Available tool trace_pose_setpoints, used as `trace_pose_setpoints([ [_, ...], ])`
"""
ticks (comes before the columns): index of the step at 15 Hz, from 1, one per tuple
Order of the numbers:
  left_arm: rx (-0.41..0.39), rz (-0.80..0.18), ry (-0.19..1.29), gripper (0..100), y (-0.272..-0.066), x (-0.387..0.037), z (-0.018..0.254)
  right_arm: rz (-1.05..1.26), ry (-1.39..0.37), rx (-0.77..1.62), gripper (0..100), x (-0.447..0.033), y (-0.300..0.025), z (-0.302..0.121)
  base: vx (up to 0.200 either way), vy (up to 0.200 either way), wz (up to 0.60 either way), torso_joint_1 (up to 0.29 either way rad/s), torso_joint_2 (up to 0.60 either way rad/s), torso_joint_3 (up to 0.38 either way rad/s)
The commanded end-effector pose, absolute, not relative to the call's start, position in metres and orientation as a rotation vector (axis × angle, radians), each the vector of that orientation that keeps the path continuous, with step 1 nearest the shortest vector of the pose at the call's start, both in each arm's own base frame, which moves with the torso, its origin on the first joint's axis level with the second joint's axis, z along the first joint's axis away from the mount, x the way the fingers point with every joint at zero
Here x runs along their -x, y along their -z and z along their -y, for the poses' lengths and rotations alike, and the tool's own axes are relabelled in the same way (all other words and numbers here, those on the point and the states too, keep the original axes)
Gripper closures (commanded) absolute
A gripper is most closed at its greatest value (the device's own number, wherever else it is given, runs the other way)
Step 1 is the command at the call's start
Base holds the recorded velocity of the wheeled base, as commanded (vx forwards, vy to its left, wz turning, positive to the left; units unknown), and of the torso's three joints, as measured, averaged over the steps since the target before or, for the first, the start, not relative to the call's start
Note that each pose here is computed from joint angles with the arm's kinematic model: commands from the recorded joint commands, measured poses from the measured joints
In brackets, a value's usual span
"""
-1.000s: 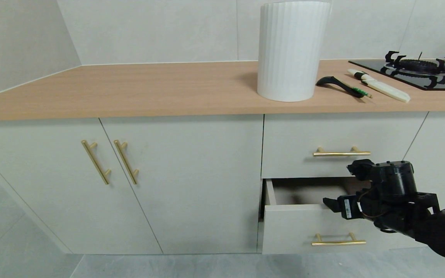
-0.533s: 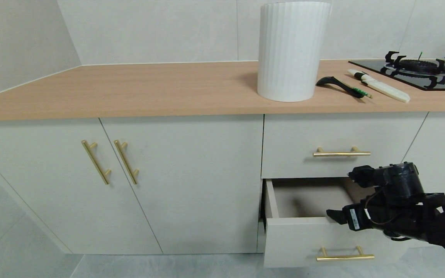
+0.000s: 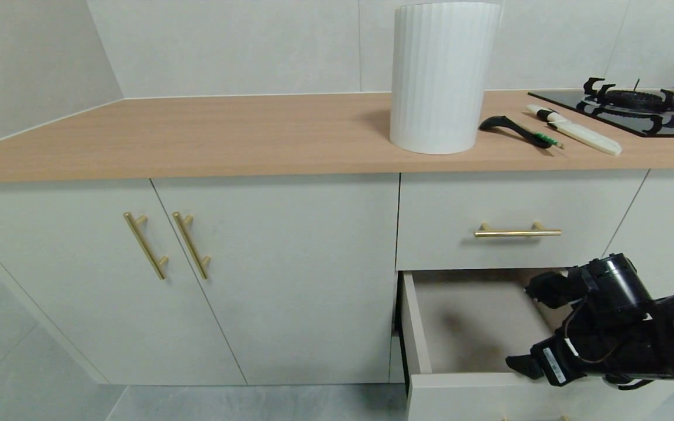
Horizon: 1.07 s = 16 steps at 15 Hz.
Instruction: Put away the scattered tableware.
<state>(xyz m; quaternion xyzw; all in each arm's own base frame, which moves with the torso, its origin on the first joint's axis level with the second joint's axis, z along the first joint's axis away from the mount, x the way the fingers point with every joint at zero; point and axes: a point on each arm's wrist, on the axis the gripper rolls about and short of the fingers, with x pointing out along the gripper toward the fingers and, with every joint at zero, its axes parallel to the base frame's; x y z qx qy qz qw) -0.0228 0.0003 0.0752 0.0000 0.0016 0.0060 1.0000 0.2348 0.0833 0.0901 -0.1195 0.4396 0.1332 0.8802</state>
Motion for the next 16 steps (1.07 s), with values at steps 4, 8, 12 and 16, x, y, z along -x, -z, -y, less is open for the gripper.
trace_pose_setpoints([
  [4, 0.0, -0.005, -0.012, 0, -0.075, 0.023, 0.0, -0.999, -0.343, 0.337, 0, -0.213, -0.105, -0.087, 0.0, 0.0, 0.0, 0.0, 0.0, 0.0],
  [8, 0.0, -0.005, -0.012, 0, -0.075, 0.023, 0.0, -1.075, -0.39, 0.414, 0, -0.198, -0.106, -0.086, 0.0, 0.0, 0.0, 0.0, 0.0, 0.0],
  [12, 0.0, -0.005, -0.012, 0, -0.075, 0.023, 0.0, -1.135, -0.422, 0.468, 0, -0.188, -0.106, -0.086, 0.0, 0.0, 0.0, 0.0, 0.0, 0.0],
  [16, 0.0, -0.005, -0.012, 0, -0.075, 0.023, 0.0, -1.17, -0.438, 0.499, 0, -0.184, -0.104, -0.086, 0.0, 0.0, 0.0, 0.0, 0.0, 0.0],
])
